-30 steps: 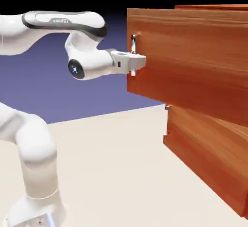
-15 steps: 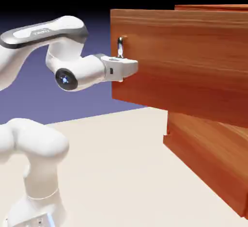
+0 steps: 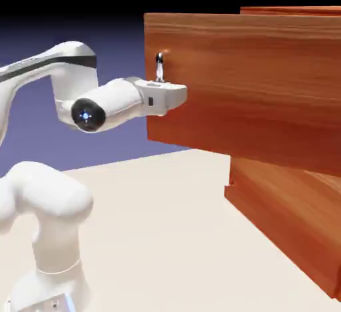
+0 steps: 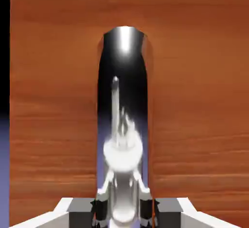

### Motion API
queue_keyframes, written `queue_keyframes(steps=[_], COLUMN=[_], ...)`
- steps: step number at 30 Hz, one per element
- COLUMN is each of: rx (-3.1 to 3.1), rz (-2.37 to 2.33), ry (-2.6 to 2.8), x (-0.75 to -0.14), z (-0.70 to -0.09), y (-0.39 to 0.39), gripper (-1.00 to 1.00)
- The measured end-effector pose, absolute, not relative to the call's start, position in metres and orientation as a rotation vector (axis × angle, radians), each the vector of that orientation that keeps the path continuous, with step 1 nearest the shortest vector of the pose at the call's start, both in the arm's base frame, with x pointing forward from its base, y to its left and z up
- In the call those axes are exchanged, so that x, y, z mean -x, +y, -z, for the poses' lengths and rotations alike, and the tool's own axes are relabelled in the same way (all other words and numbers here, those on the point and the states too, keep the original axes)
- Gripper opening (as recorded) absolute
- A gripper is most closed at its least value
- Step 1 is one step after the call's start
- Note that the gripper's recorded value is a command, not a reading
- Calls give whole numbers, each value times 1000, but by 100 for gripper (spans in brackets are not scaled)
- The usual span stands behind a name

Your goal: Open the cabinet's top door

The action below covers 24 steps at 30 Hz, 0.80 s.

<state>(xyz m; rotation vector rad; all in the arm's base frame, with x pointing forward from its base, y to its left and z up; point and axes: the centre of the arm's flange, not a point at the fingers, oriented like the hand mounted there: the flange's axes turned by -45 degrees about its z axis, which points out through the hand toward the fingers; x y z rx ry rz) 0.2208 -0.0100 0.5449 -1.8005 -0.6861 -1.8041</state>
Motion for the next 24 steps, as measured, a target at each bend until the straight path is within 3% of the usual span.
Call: queue_keyframes(steps=[13,24], rx=[1687,1531], rz=[1688,1531], ry=[-809,-963], x=[-181,-148], z=[-544,-544], y=[-88,-201], gripper=[-100,-100])
